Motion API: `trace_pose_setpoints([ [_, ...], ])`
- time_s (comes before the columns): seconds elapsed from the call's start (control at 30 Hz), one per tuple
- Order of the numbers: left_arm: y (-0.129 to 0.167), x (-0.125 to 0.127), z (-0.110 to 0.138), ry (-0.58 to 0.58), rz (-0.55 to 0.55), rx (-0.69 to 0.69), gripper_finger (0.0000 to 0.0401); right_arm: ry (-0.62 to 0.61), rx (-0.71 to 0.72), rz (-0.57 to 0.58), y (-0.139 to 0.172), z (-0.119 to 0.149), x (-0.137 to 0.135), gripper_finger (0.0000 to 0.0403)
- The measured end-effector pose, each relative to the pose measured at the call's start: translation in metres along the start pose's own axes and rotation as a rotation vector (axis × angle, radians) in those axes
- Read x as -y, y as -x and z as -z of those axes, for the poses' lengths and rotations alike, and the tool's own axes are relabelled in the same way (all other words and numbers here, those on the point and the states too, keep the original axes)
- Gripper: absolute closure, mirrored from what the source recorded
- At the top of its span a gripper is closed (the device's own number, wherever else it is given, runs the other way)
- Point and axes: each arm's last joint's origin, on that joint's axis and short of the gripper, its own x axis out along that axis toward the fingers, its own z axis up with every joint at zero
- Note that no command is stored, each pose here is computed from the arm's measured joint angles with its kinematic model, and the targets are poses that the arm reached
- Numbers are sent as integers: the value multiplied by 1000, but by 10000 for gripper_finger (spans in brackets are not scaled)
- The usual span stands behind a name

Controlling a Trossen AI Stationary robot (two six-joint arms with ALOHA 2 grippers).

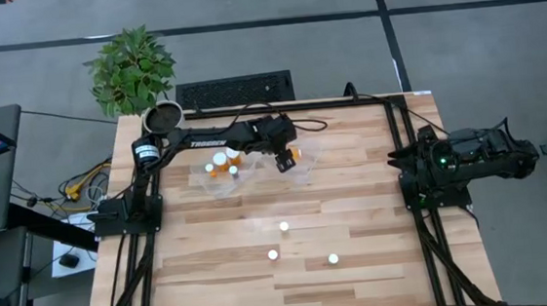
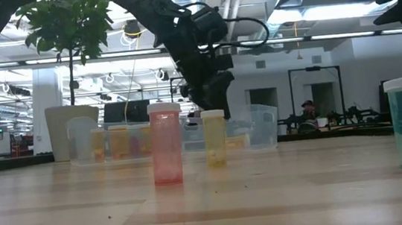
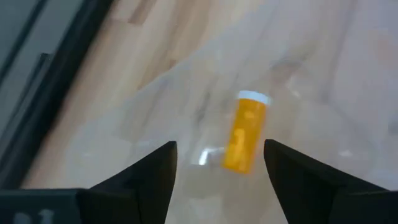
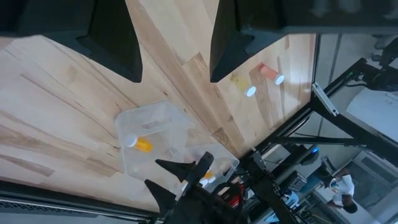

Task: Pick and place medicine bottles into bin by pill shape (circle, oval)
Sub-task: Put the small yellow tablet bottle into the right transparent bin

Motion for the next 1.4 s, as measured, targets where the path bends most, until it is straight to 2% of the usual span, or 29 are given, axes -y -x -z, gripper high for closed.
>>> trace_pose_setpoints([
  [0.07,0,3,-1,-20,42,10,166,0,-3,-2,0,0,0,202],
  [0.2,2,11,-1,-178,78,22,166,-1,-5,-5,0,0,0,202],
  [0.3,-2,14,-1,-244,111,31,166,-1,-5,-5,0,0,0,202],
  [0.5,-25,15,8,-250,123,-17,166,-2,-5,-7,0,0,0,202],
  [0.77,-30,10,10,-276,77,-27,166,-26,-5,-6,0,0,0,202],
  [0.97,-30,4,12,-198,75,-59,166,-35,-5,-6,0,0,0,202],
  [1.07,-16,3,7,-190,74,-40,166,-36,-5,-6,0,0,0,202],
  [1.23,27,4,-11,-166,78,-12,166,-36,-5,-6,0,0,0,202],
  [1.3,51,7,-18,-147,116,0,166,-36,-5,-5,0,0,0,202],
  [1.4,95,21,-23,-140,244,42,169,-36,-5,-6,0,0,0,202],
])
